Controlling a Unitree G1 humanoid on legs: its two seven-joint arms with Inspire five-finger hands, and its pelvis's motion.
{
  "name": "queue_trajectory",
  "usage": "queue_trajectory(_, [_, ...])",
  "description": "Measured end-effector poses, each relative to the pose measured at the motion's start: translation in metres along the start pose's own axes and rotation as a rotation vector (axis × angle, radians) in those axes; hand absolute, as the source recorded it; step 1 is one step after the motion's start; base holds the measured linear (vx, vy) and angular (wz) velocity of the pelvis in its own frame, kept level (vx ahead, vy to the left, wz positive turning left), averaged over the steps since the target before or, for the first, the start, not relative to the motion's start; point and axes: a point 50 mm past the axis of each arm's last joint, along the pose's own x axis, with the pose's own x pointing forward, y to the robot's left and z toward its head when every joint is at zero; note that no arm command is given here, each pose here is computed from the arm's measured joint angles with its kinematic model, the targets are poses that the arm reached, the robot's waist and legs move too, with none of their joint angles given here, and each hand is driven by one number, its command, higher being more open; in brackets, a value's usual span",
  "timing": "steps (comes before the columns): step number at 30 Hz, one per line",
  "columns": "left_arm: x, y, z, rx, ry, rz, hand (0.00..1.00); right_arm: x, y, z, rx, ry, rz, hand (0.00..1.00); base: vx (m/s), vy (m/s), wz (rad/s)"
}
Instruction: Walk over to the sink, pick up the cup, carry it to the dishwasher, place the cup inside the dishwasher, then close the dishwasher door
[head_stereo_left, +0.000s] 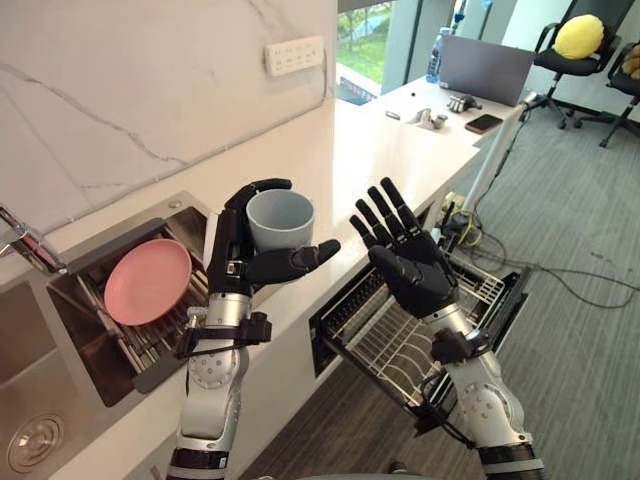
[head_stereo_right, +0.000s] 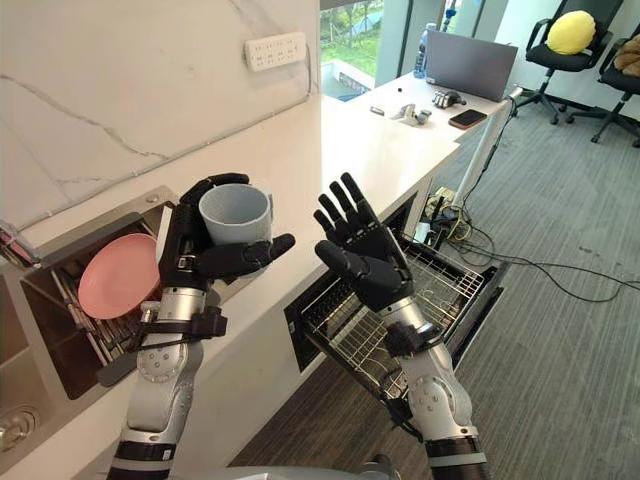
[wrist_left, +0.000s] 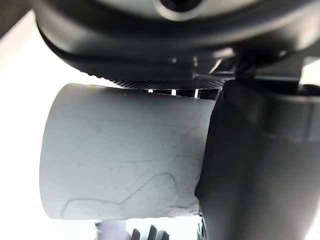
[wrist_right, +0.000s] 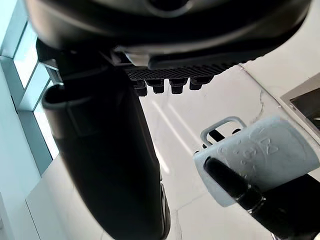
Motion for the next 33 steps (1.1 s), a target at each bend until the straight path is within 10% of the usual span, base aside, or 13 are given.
queue_trajectory(10, [-0.001,-0.008,0.002,0.31,-0.056,-0.052,0.0,0.003,0.006,-0.012,0.042,0.126,-0.05,1.0,-0.02,-0.007,0.09])
queue_trajectory(33, [-0.001,-0.033,-0.002,0.309,-0.016,-0.131,0.0,0.014,0.036,-0.052,-0.122,0.297,-0.214,1.0,-0.01,0.002,0.01])
